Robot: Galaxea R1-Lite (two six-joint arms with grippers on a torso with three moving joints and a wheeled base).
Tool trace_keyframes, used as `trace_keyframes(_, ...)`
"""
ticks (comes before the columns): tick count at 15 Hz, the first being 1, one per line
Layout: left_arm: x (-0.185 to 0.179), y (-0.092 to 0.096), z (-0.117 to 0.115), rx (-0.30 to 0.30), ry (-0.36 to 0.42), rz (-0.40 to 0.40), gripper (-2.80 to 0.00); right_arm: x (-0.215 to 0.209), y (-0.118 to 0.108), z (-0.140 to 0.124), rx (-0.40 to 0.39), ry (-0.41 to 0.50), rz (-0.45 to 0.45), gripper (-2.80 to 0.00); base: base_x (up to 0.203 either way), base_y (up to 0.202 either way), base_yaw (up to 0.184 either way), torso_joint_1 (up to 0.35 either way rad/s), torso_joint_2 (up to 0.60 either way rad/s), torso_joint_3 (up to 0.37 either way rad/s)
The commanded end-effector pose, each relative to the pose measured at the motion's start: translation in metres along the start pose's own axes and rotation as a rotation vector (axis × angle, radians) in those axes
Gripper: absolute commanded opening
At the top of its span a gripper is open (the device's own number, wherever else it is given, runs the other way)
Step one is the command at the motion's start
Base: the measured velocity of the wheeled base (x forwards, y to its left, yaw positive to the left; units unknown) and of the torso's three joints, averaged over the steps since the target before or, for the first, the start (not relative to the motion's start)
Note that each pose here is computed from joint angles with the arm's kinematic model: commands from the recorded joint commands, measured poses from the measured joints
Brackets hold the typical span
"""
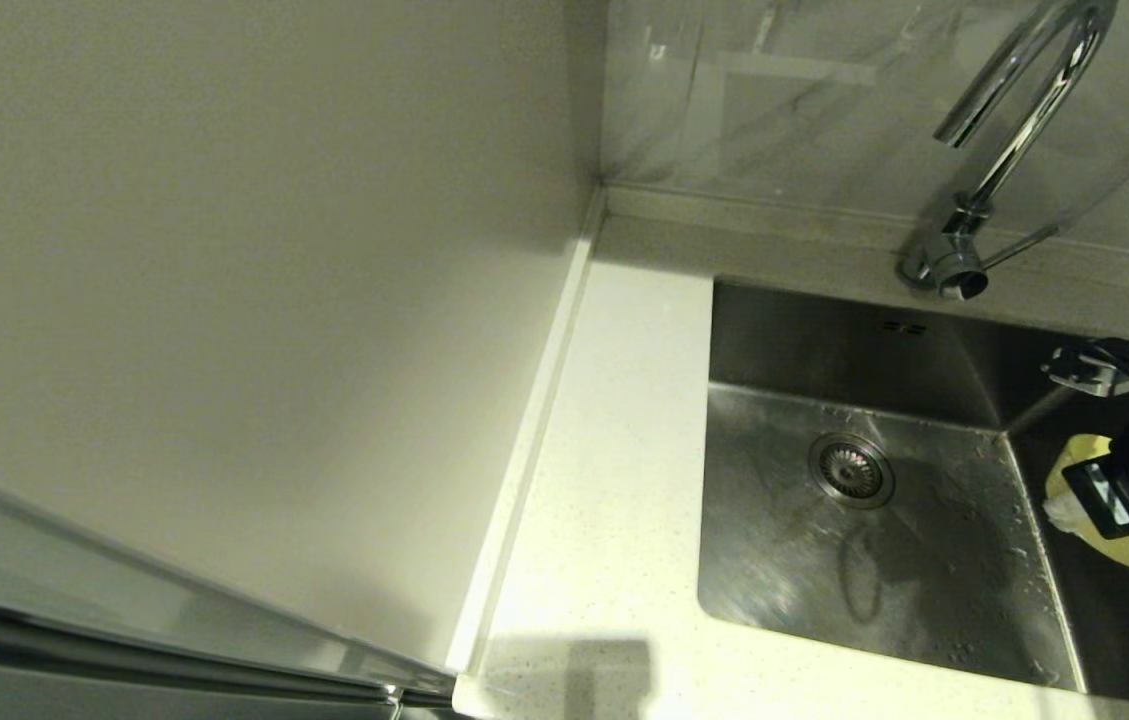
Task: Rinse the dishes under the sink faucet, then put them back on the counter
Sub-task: Put a bowl into the sink
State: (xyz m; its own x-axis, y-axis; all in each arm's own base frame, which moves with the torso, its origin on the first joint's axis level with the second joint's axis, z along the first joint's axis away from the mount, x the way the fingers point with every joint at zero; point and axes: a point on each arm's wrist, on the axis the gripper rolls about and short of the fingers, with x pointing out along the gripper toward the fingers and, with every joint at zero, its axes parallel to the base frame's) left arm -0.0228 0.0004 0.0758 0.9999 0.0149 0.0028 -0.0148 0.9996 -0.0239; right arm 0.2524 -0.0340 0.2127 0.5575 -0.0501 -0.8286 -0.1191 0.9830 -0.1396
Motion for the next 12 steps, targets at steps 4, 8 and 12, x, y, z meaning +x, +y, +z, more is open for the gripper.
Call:
trace_keyframes(4, 0.000, 0.000, 0.000, -0.001, -0.003, 0.000, -2.80, 0.072, -0.006, 0.026, -0.024, -0.213, -0.068, -2.80, 0.000, 0.000, 0.000, 0.000, 0.00, 0.000)
trace_keyframes(8, 0.000, 0.000, 0.000, -0.001, -0.003, 0.000, -2.80, 0.126, -0.005, 0.029, -0.034, -0.201, -0.119, -2.80, 0.000, 0.000, 0.000, 0.000, 0.00, 0.000)
trace_keyframes(12, 0.000, 0.000, 0.000, -0.001, -0.003, 0.000, -2.80, 0.172, -0.003, 0.048, -0.042, -0.187, -0.148, -2.80, 0.000, 0.000, 0.000, 0.000, 0.00, 0.000)
